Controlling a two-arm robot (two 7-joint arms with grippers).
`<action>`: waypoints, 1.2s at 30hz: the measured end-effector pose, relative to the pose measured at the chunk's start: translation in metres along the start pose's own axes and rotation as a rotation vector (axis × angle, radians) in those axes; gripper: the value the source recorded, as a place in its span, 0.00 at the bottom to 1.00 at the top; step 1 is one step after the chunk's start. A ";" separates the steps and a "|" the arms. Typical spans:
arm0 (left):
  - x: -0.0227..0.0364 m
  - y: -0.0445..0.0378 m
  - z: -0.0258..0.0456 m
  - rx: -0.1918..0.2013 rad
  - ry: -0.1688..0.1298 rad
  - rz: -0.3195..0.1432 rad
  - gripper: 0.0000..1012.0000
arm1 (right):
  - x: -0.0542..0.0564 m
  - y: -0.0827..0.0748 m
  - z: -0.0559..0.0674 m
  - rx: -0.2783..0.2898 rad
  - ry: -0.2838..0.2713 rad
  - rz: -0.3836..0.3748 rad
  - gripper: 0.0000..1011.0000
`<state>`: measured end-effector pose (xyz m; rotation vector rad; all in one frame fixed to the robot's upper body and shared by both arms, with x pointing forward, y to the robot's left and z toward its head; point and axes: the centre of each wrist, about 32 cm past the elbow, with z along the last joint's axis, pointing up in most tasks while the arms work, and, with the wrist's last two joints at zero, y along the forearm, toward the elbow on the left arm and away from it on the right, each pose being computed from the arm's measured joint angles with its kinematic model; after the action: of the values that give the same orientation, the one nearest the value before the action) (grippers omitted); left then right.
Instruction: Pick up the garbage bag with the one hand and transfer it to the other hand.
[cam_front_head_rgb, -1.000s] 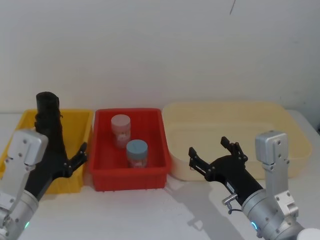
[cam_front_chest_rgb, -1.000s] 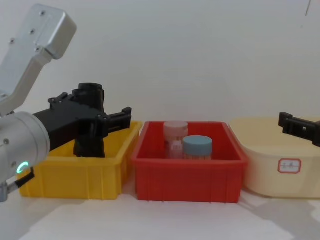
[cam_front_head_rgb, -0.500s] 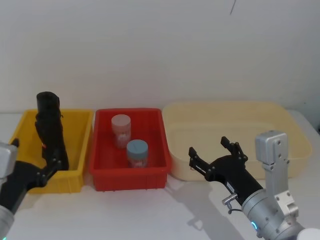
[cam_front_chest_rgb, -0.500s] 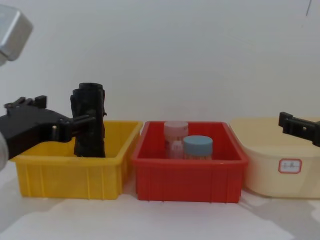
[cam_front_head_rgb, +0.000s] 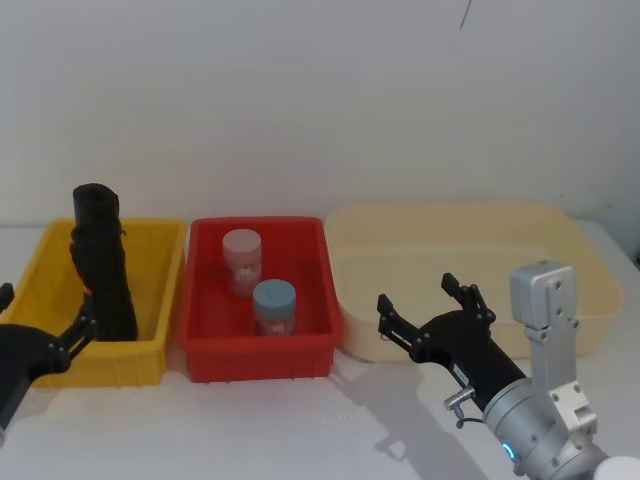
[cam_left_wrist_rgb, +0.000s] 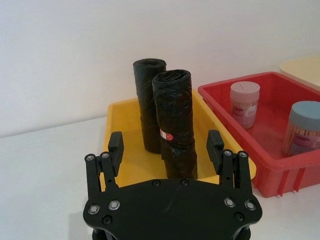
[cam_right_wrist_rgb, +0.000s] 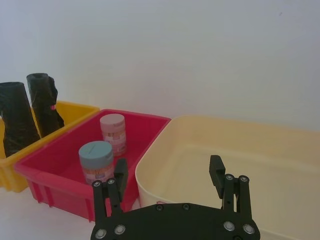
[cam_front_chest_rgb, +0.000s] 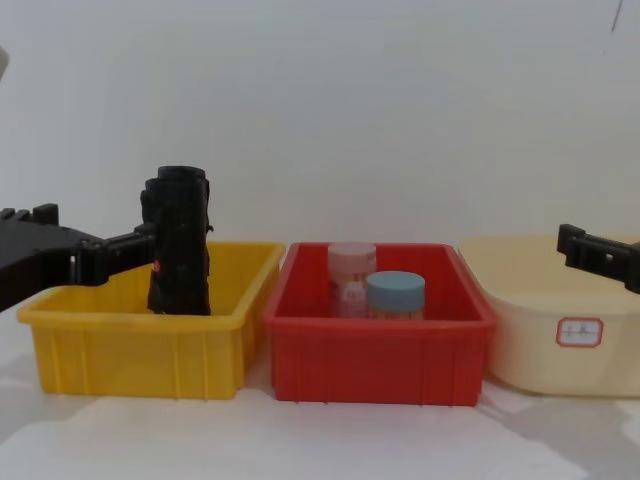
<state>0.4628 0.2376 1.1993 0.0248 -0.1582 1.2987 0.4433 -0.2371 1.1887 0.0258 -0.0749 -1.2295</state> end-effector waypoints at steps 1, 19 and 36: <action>0.0008 -0.0010 -0.0003 0.001 0.003 0.000 0.99 | 0.000 0.000 0.000 0.000 0.000 0.000 0.99; 0.0116 -0.0331 -0.0030 -0.001 0.095 -0.080 0.99 | 0.000 0.000 0.000 0.000 0.000 0.000 0.99; 0.0144 -0.0591 -0.0028 -0.010 0.126 -0.128 0.99 | 0.000 0.000 0.000 0.000 0.000 0.000 0.99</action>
<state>0.5236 0.2357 1.2026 -0.0549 -0.0543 1.1680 0.4433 -0.2371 1.1887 0.0259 -0.0750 -1.2295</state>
